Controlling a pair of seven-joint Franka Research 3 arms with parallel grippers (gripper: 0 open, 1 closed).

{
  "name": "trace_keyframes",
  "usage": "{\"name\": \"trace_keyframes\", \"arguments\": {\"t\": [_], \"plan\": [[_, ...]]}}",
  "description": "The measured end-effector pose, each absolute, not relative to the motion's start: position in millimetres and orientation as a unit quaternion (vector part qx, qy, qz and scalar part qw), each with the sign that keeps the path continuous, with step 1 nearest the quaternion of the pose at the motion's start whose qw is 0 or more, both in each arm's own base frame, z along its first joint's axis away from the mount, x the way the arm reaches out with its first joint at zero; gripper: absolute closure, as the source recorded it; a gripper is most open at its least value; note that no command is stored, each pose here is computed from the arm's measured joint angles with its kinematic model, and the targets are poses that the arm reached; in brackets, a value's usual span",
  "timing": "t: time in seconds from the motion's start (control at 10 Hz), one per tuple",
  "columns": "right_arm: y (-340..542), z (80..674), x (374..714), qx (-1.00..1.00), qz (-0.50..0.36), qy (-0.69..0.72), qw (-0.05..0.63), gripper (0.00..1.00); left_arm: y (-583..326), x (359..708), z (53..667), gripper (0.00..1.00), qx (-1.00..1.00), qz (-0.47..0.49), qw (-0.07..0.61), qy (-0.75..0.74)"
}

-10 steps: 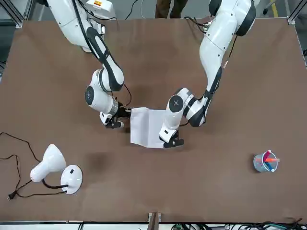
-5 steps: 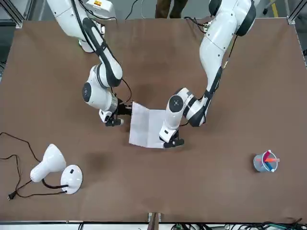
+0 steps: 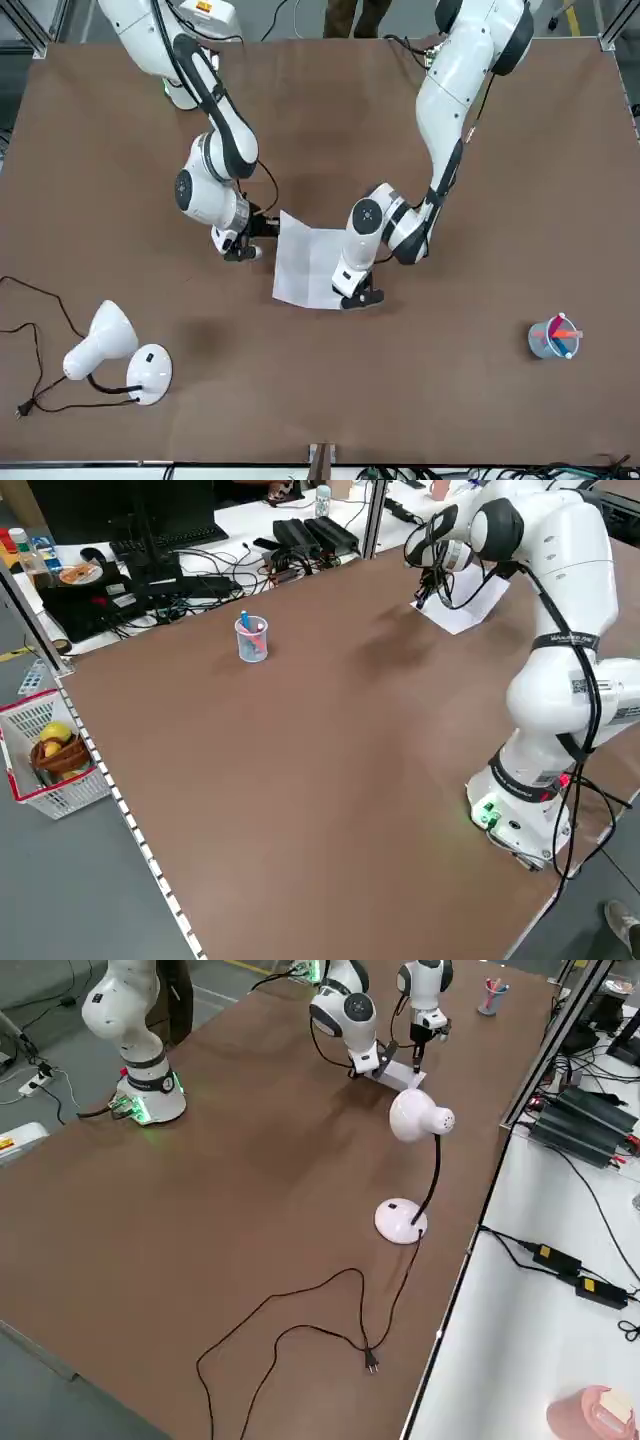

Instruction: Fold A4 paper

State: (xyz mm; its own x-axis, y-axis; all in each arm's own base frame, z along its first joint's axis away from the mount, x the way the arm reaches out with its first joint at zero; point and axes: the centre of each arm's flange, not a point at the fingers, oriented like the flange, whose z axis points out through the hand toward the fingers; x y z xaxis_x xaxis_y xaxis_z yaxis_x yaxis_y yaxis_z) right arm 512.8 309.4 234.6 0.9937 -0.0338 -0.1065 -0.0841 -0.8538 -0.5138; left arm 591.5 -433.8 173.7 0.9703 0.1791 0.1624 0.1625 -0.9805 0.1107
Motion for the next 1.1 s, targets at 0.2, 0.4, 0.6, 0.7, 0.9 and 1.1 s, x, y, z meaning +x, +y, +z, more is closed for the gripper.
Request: {"name": "trace_keyframes", "arguments": {"t": [0.2,0.4,0.6,0.7,0.9,1.1], "plan": [[321.5,242.6,513.2,-0.957,0.045,0.035,0.285,0.99,-433.8,591.5,173.7,0.99,0.991,0.086,0.048,0.086],[338.1,247.5,510.0,-0.952,0.048,0.037,0.3,0.99,-433.8,591.5,173.7,0.99,0.991,0.086,0.048,0.086],[351.0,237.8,514.1,-0.951,0.042,0.04,0.304,0.99,-433.8,591.5,173.7,0.99,0.991,0.086,0.048,0.086],[359.9,227.2,513.3,-0.952,0.041,0.039,0.302,0.99,-433.8,591.5,173.7,0.99,0.991,0.086,0.048,0.086],[377.4,211.2,504.7,-0.951,0.047,0.042,0.304,0.99,-433.8,591.5,173.7,0.99,0.991,0.086,0.048,0.086],[388.3,209.5,500.4,-0.95,0.046,0.041,0.307,0.99,-433.8,591.5,173.7,0.99,0.991,0.086,0.048,0.086]]}}
